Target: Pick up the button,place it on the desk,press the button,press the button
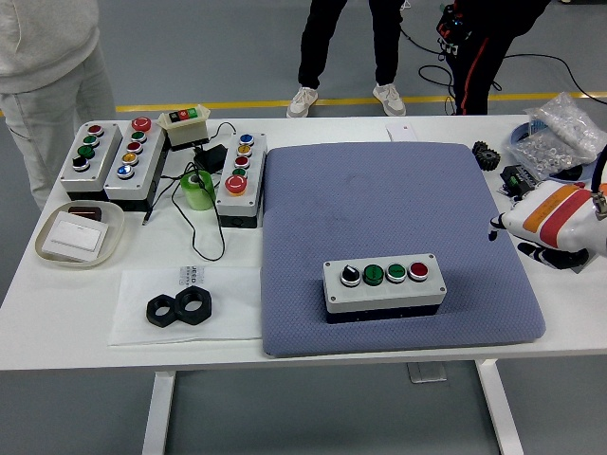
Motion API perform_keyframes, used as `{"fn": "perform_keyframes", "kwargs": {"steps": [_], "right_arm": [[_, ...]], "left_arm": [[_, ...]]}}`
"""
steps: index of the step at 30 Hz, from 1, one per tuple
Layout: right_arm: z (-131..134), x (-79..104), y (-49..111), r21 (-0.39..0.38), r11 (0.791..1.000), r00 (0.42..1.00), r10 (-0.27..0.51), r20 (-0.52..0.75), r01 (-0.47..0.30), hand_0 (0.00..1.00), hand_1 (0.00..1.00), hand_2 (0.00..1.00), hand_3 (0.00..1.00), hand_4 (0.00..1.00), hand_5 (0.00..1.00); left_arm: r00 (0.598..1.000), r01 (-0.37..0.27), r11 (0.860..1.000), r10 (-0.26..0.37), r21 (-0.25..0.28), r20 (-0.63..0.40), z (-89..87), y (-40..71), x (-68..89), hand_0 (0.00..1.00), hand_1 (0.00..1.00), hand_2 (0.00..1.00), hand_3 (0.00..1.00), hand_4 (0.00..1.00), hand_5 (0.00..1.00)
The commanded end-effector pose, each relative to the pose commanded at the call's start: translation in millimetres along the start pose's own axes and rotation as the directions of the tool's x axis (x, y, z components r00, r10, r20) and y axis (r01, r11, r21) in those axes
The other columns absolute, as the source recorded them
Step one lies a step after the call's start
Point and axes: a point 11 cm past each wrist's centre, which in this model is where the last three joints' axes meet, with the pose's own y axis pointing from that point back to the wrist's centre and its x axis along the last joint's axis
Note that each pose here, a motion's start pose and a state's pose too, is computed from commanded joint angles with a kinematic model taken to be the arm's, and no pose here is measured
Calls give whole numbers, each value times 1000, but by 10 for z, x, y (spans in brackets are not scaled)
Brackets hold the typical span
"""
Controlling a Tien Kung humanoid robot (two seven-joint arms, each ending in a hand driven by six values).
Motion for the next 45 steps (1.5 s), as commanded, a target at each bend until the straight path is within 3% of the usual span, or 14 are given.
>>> {"fn": "perform_keyframes", "kwargs": {"steps": [10, 12, 18, 26, 32, 45], "right_arm": [[-227, 209, -137, 68, 995, 997, 72, 19, -73, 215, 60, 116, 732, 416, 2], [-219, 286, -120, 78, 990, 991, 111, 71, -116, 213, 59, 115, 729, 417, 2], [-377, 294, -135, 166, 969, 951, 129, 282, -181, 211, 58, 114, 732, 416, 2], [-575, 230, -127, 286, 934, 837, 24, 547, -214, 207, 57, 111, 735, 416, 2], [-646, 253, -174, 286, 931, 848, 46, 528, -228, 204, 53, 110, 735, 416, 2], [-581, 293, -293, 184, 941, 867, 169, 469, -283, 205, 54, 110, 727, 419, 2]], "left_arm": [[1000, -4, 1000, 4, -6, 0, 34, 5, 19, 747, 911, 960, 845, 562, 998], [1000, -5, 1000, 5, -4, -2, 18, 3, 25, 747, 911, 960, 845, 562, 998], [1000, -7, 1000, 7, -2, -3, 7, 3, 35, 747, 911, 960, 846, 562, 998], [1000, -6, 1000, 6, -9, -6, 39, 6, 29, 746, 912, 960, 846, 562, 998], [1000, -4, 1000, 4, -17, -1, 85, 10, 17, 747, 912, 960, 846, 562, 998], [1000, 0, 999, 0, -35, 7, 168, 20, 0, 747, 913, 960, 843, 562, 998]]}}
